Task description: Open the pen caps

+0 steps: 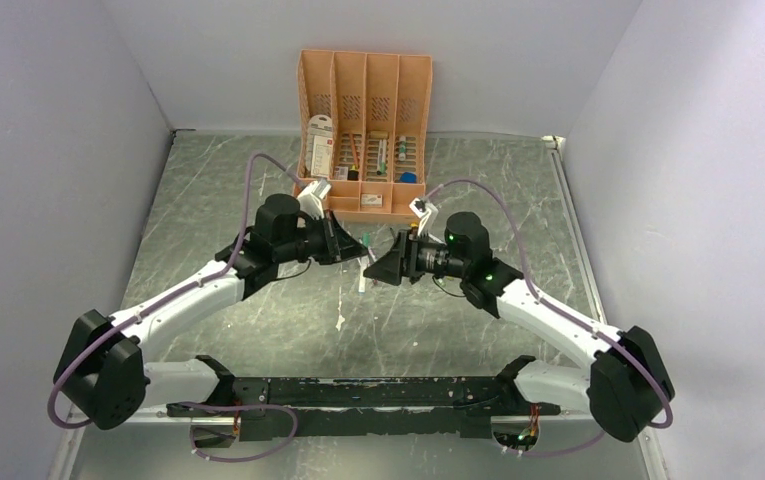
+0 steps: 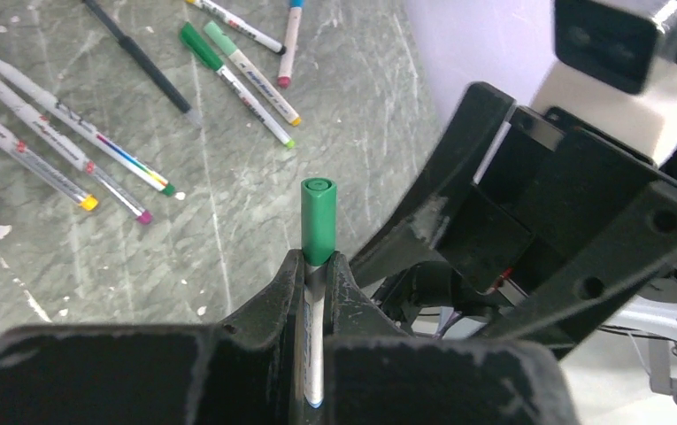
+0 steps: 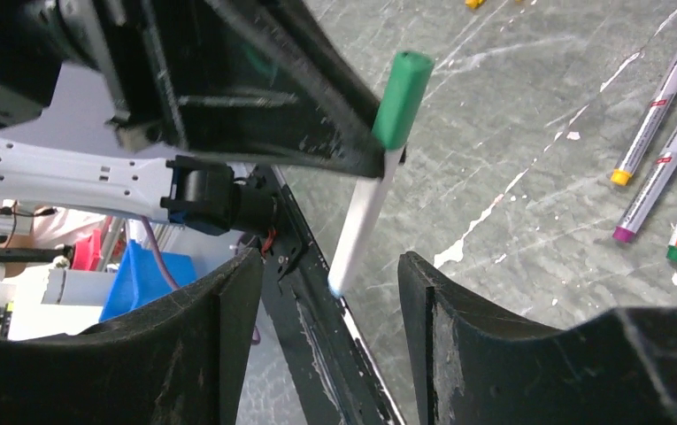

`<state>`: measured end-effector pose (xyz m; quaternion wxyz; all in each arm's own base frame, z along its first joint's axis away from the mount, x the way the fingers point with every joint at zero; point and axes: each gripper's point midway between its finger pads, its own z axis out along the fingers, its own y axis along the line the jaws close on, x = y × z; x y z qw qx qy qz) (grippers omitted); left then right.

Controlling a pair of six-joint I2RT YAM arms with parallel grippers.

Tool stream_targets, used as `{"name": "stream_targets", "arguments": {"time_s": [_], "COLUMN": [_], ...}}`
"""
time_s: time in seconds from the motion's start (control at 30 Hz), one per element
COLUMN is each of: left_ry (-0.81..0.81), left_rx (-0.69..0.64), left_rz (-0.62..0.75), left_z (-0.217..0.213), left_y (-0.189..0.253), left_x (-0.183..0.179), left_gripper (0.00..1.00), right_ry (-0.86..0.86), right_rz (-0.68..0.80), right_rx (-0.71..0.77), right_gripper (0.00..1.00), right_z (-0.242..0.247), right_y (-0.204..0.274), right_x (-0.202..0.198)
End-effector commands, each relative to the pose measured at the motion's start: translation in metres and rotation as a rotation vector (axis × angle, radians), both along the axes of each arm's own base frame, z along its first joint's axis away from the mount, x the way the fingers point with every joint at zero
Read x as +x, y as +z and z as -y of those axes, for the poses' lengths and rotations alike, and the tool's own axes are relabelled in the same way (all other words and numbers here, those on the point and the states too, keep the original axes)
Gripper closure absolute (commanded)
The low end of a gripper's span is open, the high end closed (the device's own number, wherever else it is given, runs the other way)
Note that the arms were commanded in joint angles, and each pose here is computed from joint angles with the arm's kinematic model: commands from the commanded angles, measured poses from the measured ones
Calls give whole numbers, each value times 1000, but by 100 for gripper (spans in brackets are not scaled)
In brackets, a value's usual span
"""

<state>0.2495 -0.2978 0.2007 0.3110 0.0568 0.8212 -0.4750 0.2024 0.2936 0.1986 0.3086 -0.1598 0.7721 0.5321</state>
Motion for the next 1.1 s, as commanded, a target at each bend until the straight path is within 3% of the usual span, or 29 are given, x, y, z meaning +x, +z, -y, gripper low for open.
{"name": "stream_targets", "arguments": {"time_s": [0.0, 0.17, 0.33, 0.47, 0.6, 0.77, 0.9, 1.07], "left_ry": [-15, -3, -11, -8, -17, -12, 10, 30], "left_rx": [-121, -161, -188, -188, -175, -158, -141, -107], "left_rz": [64, 80, 78, 74, 69, 80, 102, 121], "left_z": [11, 13, 18, 19, 19, 19, 17, 18], "left_y": [31, 39, 40, 37, 34, 33, 35, 37], "left_x": [-6, -10, -16, -20, -23, -21, -15, -6], "left_gripper": [93, 93, 93, 92, 85, 72, 54, 51], "right_ry": [-8, -4, -8, -5, 12, 26, 48, 68], "right_rz": [19, 8, 6, -3, -17, -23, -32, -43], "right_rx": [-8, -22, -23, -26, -34, -45, -53, -64], "right_gripper": [44, 49, 63, 87, 98, 100, 100, 100], "right_z": [-11, -16, -19, -20, -22, -23, -23, -23], "right_y": [7, 2, -1, -5, -10, -14, -18, -25], "right_x": [11, 10, 8, 5, 1, -5, -13, -23]}}
